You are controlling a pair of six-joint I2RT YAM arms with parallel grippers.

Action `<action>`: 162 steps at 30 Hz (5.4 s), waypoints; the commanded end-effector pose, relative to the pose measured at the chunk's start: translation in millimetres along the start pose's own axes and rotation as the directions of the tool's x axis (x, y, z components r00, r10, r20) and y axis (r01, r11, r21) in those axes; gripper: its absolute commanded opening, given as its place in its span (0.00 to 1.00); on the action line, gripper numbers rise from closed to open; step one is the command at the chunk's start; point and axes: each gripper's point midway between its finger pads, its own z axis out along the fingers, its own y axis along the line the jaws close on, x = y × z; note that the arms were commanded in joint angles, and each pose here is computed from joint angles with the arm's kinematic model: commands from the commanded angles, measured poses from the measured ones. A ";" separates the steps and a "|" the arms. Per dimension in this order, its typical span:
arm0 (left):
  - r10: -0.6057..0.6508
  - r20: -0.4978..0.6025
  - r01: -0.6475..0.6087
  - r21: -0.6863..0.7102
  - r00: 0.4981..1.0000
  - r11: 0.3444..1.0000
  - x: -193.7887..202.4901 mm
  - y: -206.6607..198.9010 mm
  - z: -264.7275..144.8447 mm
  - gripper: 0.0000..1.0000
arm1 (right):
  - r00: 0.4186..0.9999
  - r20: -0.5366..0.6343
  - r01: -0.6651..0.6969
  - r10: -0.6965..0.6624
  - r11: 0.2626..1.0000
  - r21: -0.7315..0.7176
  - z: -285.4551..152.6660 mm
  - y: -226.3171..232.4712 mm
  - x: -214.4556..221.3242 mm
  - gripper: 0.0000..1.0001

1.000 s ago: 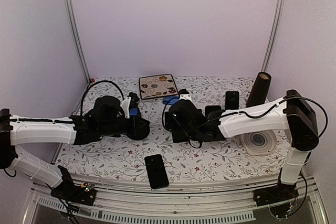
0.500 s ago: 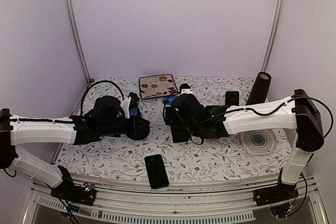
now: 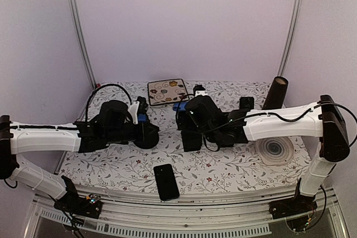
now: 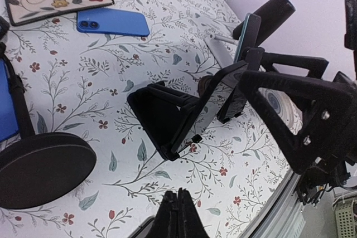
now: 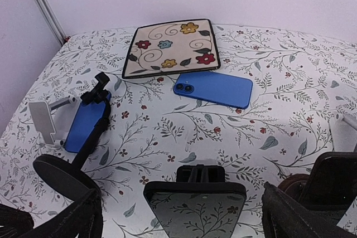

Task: Place the phone on the phone stand
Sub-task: Pick up the phone at the corner of the board.

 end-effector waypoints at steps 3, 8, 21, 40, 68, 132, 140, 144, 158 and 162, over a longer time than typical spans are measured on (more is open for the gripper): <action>0.010 0.044 -0.008 -0.036 0.999 0.999 -22.7 0.2 -4.0 0.00 | 0.999 0.044 -0.020 0.022 0.999 -0.038 -22.1 2.0 -33.5 0.99; 0.011 0.059 -0.005 -0.103 0.998 0.995 -36.4 9.4 -9.3 0.09 | 0.998 0.055 -0.020 0.022 0.998 -0.054 -31.5 0.1 -44.6 0.99; -0.067 0.093 0.094 -0.334 0.993 0.938 -59.8 86.1 -27.8 0.72 | 0.999 0.049 -0.003 0.007 0.995 -0.097 -55.5 -15.6 -54.2 0.99; -0.130 0.037 0.135 -0.324 0.991 0.936 -6.8 84.4 -35.9 0.84 | 0.978 -0.182 0.055 -0.098 0.972 -0.227 -76.6 -1.3 18.1 0.99; -0.147 0.058 0.155 -0.181 0.988 0.971 13.8 72.7 -54.4 0.86 | 0.848 -0.499 0.104 -0.176 0.980 -0.169 -40.1 84.1 167.5 0.99; -0.164 0.118 0.183 -0.170 0.979 0.968 10.3 76.2 -58.8 0.86 | 0.697 -0.630 0.307 -0.343 0.936 -0.171 6.6 90.0 230.3 0.72; -0.204 0.089 0.216 -0.154 0.975 0.964 25.1 79.1 -54.4 0.85 | 0.726 -0.604 0.278 -0.328 0.944 -0.178 11.8 97.0 221.5 0.70; -0.215 0.076 0.224 -0.151 0.974 0.963 30.4 80.1 -53.9 0.85 | 0.761 -0.573 0.237 -0.303 0.953 -0.189 9.4 104.7 199.3 0.68; -0.254 0.026 0.255 -0.110 0.967 0.961 48.5 78.1 -48.4 0.81 | 0.835 -0.504 0.132 -0.220 0.970 -0.205 9.8 111.7 157.4 0.66; -0.268 0.012 0.268 -0.095 0.963 0.959 55.4 77.9 -47.2 0.77 | 0.854 -0.484 0.100 -0.194 0.972 -0.214 11.6 115.3 143.7 0.66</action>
